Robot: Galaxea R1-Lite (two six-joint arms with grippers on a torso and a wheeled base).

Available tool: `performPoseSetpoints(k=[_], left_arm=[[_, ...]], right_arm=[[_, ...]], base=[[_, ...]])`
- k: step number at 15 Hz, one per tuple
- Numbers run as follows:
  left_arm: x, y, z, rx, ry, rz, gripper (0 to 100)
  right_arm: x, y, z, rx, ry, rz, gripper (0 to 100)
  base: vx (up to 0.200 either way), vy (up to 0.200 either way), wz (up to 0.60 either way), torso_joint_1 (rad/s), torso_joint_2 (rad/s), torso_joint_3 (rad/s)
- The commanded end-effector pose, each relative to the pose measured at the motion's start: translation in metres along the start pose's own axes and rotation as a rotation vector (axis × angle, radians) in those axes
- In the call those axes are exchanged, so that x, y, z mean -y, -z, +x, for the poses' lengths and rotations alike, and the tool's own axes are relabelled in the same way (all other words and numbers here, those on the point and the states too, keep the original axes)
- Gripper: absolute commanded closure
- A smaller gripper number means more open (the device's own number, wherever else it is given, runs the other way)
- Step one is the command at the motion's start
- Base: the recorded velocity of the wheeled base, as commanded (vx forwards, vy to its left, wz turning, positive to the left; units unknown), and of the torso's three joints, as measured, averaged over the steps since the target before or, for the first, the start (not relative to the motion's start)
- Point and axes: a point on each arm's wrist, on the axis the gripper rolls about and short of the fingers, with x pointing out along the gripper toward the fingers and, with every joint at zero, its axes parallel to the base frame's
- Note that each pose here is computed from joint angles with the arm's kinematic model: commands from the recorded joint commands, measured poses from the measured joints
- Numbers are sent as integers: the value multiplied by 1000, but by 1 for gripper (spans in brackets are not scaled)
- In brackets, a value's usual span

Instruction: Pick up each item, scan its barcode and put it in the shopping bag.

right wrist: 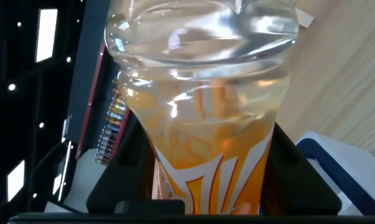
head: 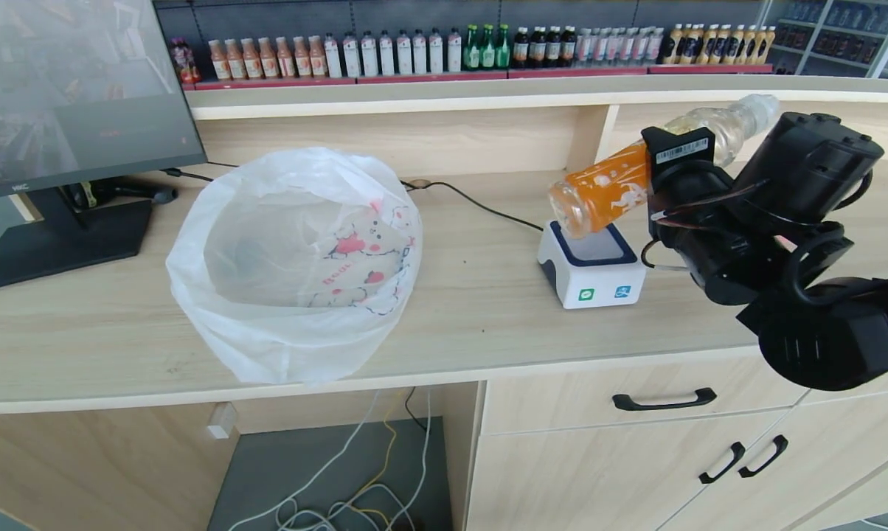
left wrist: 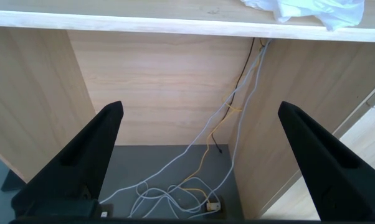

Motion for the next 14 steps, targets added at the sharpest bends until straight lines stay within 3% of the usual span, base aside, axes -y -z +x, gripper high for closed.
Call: performPoseSetpoints(k=[1, 14], left_arm=[[0, 0, 0, 0, 0, 0, 0], [0, 0, 0, 0, 0, 0, 0]], right_arm=[[6, -1, 4, 10, 12, 5, 100], [17, 9, 9, -9, 33, 25, 100]], base=[[0, 0, 0, 0, 0, 0], [0, 0, 0, 0, 0, 0]])
